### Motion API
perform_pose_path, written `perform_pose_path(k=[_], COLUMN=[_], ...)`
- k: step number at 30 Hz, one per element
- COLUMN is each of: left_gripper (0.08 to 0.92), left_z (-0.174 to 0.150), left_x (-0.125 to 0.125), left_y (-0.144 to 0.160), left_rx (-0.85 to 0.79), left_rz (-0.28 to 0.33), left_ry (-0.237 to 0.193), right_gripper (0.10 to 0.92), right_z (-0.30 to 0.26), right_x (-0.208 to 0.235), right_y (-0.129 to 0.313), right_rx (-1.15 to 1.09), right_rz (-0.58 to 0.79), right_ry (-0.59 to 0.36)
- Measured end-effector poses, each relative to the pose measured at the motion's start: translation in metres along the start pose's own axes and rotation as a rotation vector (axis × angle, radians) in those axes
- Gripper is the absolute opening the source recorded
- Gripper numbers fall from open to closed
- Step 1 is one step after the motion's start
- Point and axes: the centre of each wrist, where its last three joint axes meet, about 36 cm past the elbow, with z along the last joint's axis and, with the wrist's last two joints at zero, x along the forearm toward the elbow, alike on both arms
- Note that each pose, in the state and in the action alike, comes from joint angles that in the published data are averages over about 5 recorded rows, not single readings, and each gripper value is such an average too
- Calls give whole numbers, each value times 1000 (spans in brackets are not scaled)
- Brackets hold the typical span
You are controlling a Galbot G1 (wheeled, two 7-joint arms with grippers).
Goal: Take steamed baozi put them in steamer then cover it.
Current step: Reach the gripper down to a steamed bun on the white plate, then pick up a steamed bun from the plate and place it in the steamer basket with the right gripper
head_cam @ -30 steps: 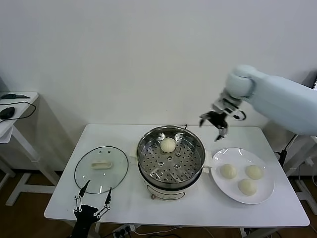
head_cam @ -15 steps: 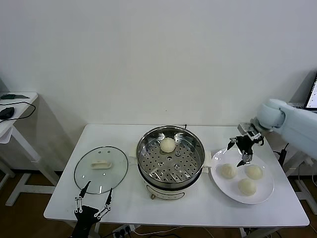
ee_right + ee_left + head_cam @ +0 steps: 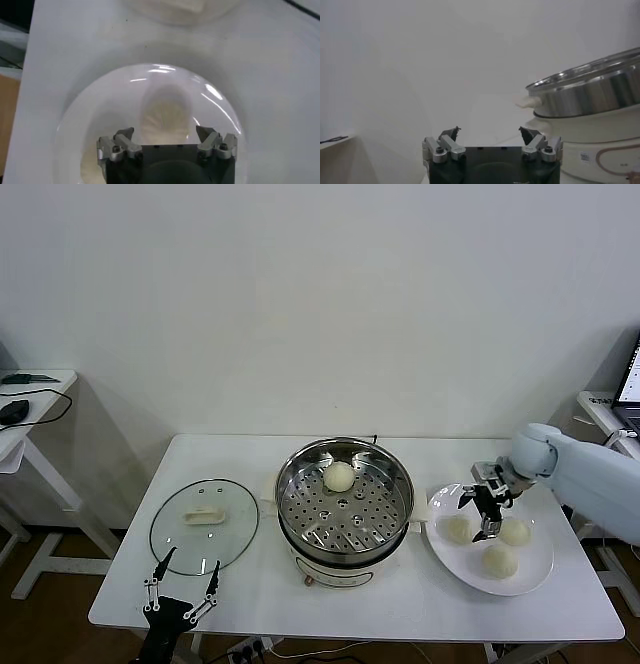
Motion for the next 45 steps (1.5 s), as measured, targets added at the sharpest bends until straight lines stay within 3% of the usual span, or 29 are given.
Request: perform_pose_path(k=[6, 14, 22, 33, 40, 45], left_gripper=[823, 823, 823, 823, 823, 823], left_z=[1, 2, 0, -3, -3, -4], left_x=[-1, -1, -2, -5, -6, -9], left_y=[1, 1, 2, 0, -1, -3], left_rx=[0, -2, -2, 3, 5, 10], left_rz=[-4, -8, -11, -5, -2, 0], left_ry=[0, 0, -7, -18, -21, -27], right_gripper=[810, 685, 655, 646, 645, 645], right_z=[0, -3, -4, -39, -103, -166], right_x=[-13, -23, -16, 83, 166, 201], right_y=[0, -2, -5, -41, -62, -65], right_rx=[-9, -10, -4, 97, 214, 305], right_rz=[-2, -1, 4, 21, 20, 8], right_ry=[10, 14, 12, -22, -33, -50])
